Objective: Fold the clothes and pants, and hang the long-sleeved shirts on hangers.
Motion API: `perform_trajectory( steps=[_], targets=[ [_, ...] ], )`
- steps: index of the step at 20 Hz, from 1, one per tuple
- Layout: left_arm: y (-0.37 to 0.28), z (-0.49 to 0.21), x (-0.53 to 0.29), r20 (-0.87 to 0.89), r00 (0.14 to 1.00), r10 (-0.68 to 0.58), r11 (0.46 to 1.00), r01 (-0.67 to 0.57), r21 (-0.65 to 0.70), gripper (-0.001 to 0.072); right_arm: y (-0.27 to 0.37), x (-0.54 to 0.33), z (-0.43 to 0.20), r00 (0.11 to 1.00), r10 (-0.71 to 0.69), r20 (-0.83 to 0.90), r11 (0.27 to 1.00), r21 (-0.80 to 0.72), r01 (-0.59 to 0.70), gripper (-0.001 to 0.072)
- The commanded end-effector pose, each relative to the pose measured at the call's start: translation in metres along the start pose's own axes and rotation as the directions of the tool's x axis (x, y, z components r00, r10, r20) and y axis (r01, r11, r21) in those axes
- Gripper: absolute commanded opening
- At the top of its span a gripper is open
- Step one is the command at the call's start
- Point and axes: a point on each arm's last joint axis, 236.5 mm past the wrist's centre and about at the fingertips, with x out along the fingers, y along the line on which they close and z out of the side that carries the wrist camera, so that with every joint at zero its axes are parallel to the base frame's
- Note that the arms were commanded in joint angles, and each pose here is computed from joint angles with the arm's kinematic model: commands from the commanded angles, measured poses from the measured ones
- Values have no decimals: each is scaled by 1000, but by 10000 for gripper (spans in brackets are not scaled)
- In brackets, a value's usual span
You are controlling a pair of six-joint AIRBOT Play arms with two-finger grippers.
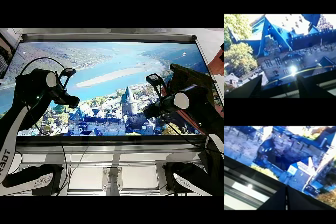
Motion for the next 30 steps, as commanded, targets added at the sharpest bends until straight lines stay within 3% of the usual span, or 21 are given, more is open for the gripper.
perform_trajectory(
  steps=[1, 18, 20, 22, 24, 30],
  targets=[
    [0, 0, 0, 0, 1000, 0, 1000, 0, 0, 492, 0, -1, -1, 1000, 1, 1, 1000, 16, -1, 20],
    [2, 7, 0, 29, 1000, 10, 1000, -11, 14, 490, 0, -2, 21, 996, 1, 91, 1000, 15, -3, 20],
    [35, 5, 2, 11, 989, 147, 978, -147, 146, 487, 0, -2, 23, 995, 1, 102, 1000, 15, -3, 20],
    [102, -6, 0, -55, 907, 416, 895, -399, 198, 489, 0, -2, 24, 994, 1, 108, 1000, 15, -3, 20],
    [148, -26, 0, -146, 815, 561, 824, -531, 198, 489, 0, -2, 24, 994, 1, 108, 1000, 15, -3, 20],
    [227, -108, 14, -364, 756, 543, 816, -578, 16, 488, 0, -2, 26, 994, 1, 113, 1000, 15, -2, 20]
  ],
)
